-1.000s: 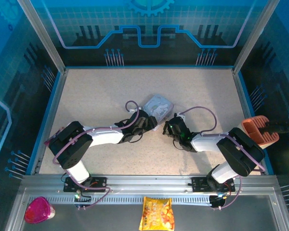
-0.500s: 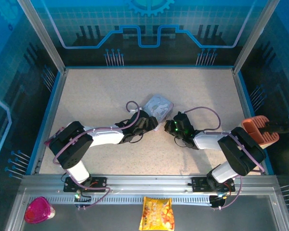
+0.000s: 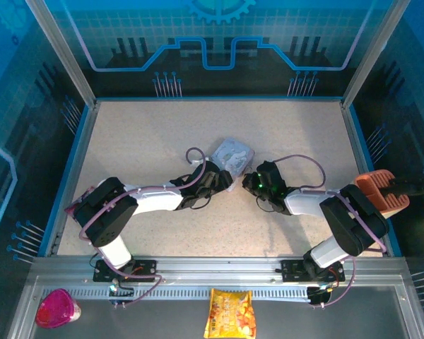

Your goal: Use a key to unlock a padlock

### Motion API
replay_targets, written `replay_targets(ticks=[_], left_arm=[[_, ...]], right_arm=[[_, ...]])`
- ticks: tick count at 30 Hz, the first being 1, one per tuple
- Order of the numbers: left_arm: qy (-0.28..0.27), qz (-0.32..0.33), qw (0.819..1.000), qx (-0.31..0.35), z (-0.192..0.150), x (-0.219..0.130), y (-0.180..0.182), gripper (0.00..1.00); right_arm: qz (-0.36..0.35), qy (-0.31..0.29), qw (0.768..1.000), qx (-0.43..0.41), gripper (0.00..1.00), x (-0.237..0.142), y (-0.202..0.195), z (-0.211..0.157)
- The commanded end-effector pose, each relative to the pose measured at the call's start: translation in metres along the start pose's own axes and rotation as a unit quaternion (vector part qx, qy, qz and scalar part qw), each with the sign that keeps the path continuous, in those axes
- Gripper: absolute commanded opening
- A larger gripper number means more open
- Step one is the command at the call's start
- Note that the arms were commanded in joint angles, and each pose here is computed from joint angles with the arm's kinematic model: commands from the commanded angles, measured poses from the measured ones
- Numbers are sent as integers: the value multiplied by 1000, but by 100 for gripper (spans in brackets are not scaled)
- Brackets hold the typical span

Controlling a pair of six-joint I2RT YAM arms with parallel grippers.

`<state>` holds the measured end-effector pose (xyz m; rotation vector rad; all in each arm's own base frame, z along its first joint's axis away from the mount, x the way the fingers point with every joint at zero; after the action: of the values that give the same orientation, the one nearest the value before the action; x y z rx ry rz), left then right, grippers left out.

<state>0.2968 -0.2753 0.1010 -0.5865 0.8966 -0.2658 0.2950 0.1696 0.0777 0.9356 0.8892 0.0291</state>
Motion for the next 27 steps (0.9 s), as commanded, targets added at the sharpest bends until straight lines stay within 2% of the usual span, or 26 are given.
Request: replay_targets(ticks=[1, 7, 14, 16, 20, 24, 27], left_arm=[[92, 120, 988, 29, -44, 5, 59, 56], [89, 122, 988, 24, -40, 4, 64, 56], [90, 113, 989, 27, -38, 5, 58, 56], [90, 115, 989, 30, -37, 5, 57, 57], [89, 127, 987, 36, -33, 6, 55, 57], [83, 134, 987, 35, -30, 4, 57, 57], [79, 134, 987, 34, -30, 3, 57, 57]], right_arm=[[6, -65, 998, 1, 0, -10, 8, 31], [21, -48, 999, -9, 0, -9, 5, 35], [35, 1, 998, 52, 0, 8, -2, 30], [-2, 10, 999, 37, 0, 12, -6, 33], [-124, -3, 991, -43, 2, 8, -19, 41], [-190, -35, 976, -101, 1, -4, -20, 49], [-220, -27, 966, -130, 1, -3, -20, 52]])
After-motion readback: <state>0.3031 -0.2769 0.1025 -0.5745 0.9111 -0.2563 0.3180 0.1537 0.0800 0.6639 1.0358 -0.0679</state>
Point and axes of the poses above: each hand's point on the last joint's axis, 136 mm out from that joint toward the fingers, its own x axis out along the fingers, its own y axis along the line the jaws close on, z = x × y, the point moved 5 cm from there along -x, back along the fingers, and after that the axes turned 8 degrees about x, right-handed, at the moved point
